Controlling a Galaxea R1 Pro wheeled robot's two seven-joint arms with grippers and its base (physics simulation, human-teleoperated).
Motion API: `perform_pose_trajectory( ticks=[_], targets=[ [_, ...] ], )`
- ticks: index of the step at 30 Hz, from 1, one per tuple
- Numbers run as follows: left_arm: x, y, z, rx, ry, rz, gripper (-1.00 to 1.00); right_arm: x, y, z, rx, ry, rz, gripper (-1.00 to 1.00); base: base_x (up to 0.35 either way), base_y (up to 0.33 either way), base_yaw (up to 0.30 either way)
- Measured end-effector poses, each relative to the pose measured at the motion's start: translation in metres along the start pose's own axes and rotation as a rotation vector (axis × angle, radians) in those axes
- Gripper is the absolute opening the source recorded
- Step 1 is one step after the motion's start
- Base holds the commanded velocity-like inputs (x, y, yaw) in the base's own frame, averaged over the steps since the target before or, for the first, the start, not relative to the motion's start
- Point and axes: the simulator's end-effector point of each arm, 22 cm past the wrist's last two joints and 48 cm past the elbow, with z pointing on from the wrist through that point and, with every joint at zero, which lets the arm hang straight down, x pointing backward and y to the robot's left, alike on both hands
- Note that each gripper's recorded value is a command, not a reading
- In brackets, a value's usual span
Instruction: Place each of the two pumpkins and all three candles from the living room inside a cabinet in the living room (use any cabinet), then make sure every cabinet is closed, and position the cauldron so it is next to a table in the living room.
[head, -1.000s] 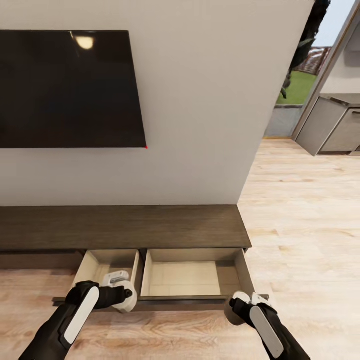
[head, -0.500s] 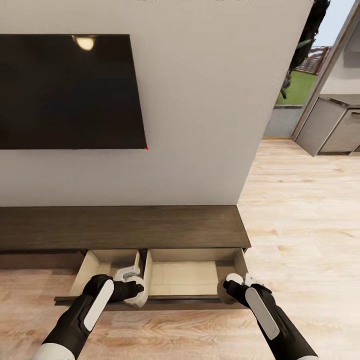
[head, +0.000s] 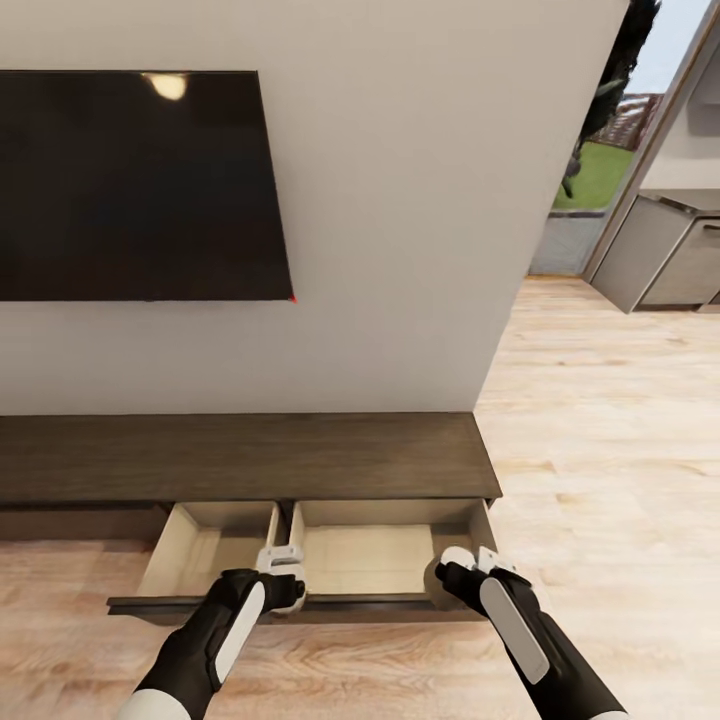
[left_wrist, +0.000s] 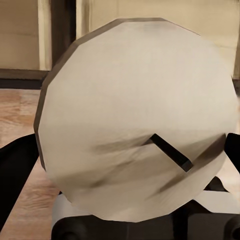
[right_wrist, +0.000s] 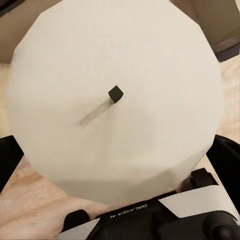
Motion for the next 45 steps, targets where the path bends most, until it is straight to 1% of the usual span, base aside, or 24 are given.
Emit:
perform_pose_trajectory(
  ticks=[8,12,16,20,24,25,26,29,31,33,37,45],
  targets=[
    [-0.001,0.000,0.000,0.000,-0.003,0.003,-1.00,0.003,-0.001,0.001,0.003,0.004,-0.002,-1.00,0.289,-0.088,0.000],
    [0.000,-0.001,0.000,0.002,-0.002,0.001,-1.00,0.003,0.000,0.002,0.002,0.003,-0.002,-1.00,0.120,-0.046,0.000],
    [0.000,-0.001,0.000,0.003,-0.001,0.001,-1.00,0.008,0.010,0.002,-0.013,0.010,0.002,-1.00,0.117,-0.089,0.000],
    [0.000,-0.002,0.001,0.004,0.000,-0.001,-1.00,0.012,0.019,0.002,-0.014,0.006,-0.018,-1.00,0.081,-0.067,0.000],
    [0.001,-0.003,0.001,0.007,0.001,-0.004,-1.00,0.017,0.039,0.003,-0.018,-0.008,-0.039,-1.00,0.010,-0.008,0.000],
    [0.000,-0.003,0.001,0.007,0.001,-0.004,-1.00,0.021,0.050,0.005,-0.024,-0.013,-0.047,-1.00,0.002,-0.001,0.000],
    [0.000,-0.003,0.001,0.008,0.001,-0.005,-1.00,0.027,0.067,0.008,-0.037,-0.016,-0.068,-1.00,0.001,-0.001,0.000],
    [0.001,-0.004,0.001,0.009,0.001,-0.005,-1.00,0.038,0.093,0.014,-0.046,-0.025,-0.121,-1.00,0.000,0.000,0.000],
    [0.001,-0.004,0.001,0.009,0.001,-0.005,-1.00,0.040,0.104,0.015,-0.052,-0.037,-0.134,-1.00,0.000,0.000,0.000],
    [0.001,-0.004,0.000,0.010,0.000,-0.006,-1.00,0.046,0.116,0.014,-0.067,-0.033,-0.131,-1.00,0.131,-0.017,0.000],
    [0.001,-0.004,0.000,0.009,0.000,-0.005,-1.00,0.050,0.122,0.013,-0.072,-0.030,-0.138,-1.00,0.211,-0.044,0.000],
    [0.001,-0.004,0.000,0.009,0.000,-0.005,-1.00,0.051,0.123,0.013,-0.072,-0.029,-0.140,-1.00,0.078,-0.015,0.000]
  ],
)
